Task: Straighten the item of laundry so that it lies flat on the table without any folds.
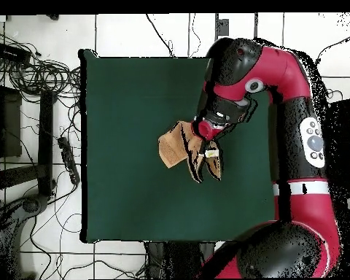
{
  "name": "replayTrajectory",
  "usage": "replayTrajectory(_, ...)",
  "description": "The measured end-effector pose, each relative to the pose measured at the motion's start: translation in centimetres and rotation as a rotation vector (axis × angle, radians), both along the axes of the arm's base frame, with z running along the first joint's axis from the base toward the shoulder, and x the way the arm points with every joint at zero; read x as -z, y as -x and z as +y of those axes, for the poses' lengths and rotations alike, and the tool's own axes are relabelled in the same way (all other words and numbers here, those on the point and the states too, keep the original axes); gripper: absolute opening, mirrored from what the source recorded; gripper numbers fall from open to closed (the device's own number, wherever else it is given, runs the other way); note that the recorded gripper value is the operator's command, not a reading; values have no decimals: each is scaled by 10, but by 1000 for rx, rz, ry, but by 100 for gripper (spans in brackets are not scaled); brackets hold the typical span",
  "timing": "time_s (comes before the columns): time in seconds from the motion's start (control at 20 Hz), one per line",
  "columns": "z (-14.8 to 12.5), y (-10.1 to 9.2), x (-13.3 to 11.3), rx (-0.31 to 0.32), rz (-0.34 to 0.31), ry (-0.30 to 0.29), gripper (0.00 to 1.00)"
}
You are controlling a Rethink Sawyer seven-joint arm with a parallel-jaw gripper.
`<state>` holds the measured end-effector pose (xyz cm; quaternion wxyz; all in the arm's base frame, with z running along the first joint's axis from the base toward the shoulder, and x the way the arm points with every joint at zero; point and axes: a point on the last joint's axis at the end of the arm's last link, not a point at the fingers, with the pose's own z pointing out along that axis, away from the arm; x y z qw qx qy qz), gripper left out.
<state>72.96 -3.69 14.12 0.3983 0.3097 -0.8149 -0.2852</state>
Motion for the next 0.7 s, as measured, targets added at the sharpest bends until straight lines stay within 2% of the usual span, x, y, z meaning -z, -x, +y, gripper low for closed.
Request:
replayTrajectory(0.1,1,-1,-1,7,-6,-21,0)
replayTrajectory(0.15,5,-3,1,21,-26,-49,0)
replayTrajectory(0.3,10,-6,8,34,-45,-71,0)
replayTrajectory(0.45,23,-10,30,52,-59,-96,0)
replayTrajectory(0.7,44,-7,62,54,-35,-116,0)
